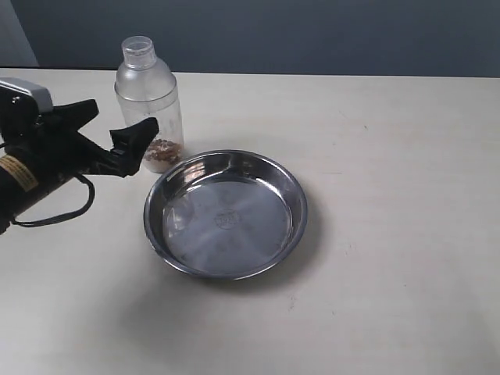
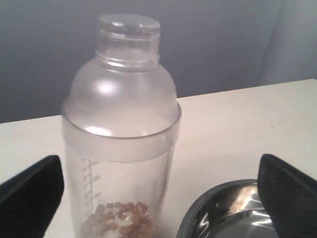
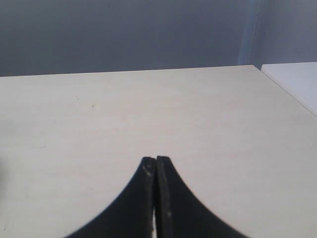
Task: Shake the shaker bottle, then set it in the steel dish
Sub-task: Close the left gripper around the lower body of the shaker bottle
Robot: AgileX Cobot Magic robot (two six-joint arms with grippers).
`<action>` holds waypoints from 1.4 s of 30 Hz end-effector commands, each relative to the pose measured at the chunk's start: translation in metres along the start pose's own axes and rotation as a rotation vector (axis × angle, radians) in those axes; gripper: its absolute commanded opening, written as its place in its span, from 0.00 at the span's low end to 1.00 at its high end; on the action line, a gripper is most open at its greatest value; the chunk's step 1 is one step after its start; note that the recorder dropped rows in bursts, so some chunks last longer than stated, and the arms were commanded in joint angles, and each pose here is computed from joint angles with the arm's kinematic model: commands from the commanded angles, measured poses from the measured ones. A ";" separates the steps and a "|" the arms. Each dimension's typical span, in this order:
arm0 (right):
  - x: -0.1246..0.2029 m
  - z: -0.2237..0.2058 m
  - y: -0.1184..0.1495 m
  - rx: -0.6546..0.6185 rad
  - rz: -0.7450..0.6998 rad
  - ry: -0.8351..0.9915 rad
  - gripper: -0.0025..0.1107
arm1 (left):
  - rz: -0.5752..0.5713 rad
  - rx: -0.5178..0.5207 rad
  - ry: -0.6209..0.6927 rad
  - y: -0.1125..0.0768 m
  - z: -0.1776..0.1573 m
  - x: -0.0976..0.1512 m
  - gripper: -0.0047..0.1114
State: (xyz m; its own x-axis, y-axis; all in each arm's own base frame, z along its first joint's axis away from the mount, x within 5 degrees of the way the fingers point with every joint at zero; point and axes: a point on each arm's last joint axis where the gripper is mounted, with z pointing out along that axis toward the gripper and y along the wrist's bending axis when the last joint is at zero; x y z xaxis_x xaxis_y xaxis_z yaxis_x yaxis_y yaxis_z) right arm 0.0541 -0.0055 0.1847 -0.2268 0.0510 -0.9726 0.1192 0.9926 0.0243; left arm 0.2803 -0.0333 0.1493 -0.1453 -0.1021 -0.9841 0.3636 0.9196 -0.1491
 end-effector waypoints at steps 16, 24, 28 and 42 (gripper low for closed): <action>-0.001 0.000 0.000 0.004 0.000 -0.017 0.01 | 0.028 0.069 -0.069 0.022 0.064 0.004 0.95; -0.001 0.000 0.000 0.004 0.000 -0.017 0.01 | 0.014 0.063 -0.047 0.030 0.078 0.020 0.95; -0.001 0.000 0.000 0.004 0.000 -0.017 0.01 | 0.014 0.053 -0.053 0.035 0.086 0.024 0.95; -0.001 0.000 0.000 0.004 0.000 -0.017 0.01 | -0.006 0.029 -0.055 0.054 0.121 0.041 0.92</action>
State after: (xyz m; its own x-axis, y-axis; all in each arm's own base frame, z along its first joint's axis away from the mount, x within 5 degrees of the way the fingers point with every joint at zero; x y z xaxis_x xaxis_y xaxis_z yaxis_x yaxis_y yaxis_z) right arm 0.0541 -0.0055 0.1847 -0.2268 0.0510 -0.9726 0.1192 0.9926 0.0243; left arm 0.4023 -0.0365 0.0910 -0.0822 -0.1169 -0.9897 0.4222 0.8955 -0.1408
